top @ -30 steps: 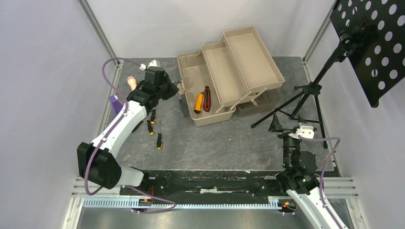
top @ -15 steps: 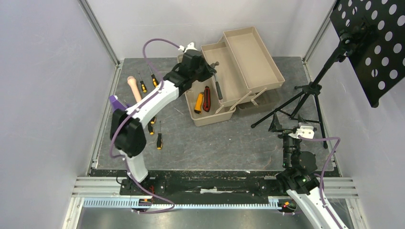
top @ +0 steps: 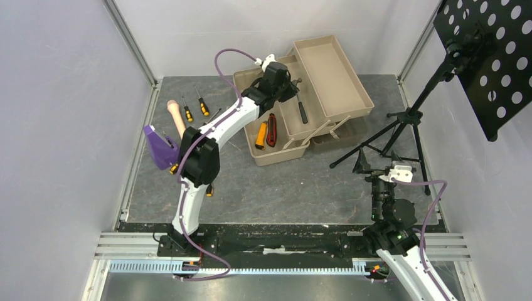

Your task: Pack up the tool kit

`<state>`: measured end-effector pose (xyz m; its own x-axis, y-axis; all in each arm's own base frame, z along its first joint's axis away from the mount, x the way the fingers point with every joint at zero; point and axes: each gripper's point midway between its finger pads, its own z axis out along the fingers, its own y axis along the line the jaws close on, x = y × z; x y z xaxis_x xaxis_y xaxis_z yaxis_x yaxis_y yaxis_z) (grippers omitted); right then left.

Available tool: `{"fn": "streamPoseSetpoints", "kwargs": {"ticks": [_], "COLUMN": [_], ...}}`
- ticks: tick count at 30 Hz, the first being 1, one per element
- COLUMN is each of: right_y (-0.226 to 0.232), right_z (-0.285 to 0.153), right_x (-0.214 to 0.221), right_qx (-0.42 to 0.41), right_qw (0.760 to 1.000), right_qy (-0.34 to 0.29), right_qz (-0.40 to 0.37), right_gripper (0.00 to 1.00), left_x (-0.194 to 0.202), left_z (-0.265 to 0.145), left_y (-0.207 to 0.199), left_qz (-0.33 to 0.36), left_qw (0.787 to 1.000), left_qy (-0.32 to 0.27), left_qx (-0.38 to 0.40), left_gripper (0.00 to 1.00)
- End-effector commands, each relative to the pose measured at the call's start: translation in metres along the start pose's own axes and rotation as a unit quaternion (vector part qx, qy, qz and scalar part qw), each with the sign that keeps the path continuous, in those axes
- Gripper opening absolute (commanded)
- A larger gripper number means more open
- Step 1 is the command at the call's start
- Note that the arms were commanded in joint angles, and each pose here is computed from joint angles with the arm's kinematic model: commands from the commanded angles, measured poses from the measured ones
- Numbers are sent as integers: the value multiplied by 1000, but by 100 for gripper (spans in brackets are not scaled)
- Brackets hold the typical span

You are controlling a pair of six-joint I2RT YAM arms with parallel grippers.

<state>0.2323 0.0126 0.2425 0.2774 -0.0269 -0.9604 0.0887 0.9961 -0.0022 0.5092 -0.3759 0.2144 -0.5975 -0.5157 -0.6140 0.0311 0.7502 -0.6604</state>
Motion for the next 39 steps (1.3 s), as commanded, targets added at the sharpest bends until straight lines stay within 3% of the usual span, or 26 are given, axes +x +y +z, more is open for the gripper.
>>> {"fn": "streamPoseSetpoints", "kwargs": {"ticks": [1,8,12,20,29,34,39], "right_y": [-11,-11,-11,-11,-11,-11,-10], "right_z": [-10,-10,-10,-10,-10,-10,-10], "right_x": [-35,-35,-35,-36,-35,-36,-34], "right_qx": [10,10,9,10,9,9,7], "right_qw": [996,996,996,996,996,996,996], "right_qy": [-72,-72,-72,-73,-73,-73,-71], "right_qz": [47,47,47,48,47,46,44], "right_gripper": [98,98,98,98,98,98,98], "left_x": [-19,-23,-31,-64,-58,-34,-6], "left_z": [7,2,-14,-93,-181,-218,-247], "left_y": [-11,-9,-12,2,86,140,197], "left_qz": [-10,17,43,149,233,222,195], "left_qw": [1000,999,999,986,956,950,943], "left_qy": [-29,-32,-31,-59,-26,9,38], "left_qx": [2,-6,-7,-53,-177,-219,-267], "left_gripper": [16,44,55,72,82,93,98]}}
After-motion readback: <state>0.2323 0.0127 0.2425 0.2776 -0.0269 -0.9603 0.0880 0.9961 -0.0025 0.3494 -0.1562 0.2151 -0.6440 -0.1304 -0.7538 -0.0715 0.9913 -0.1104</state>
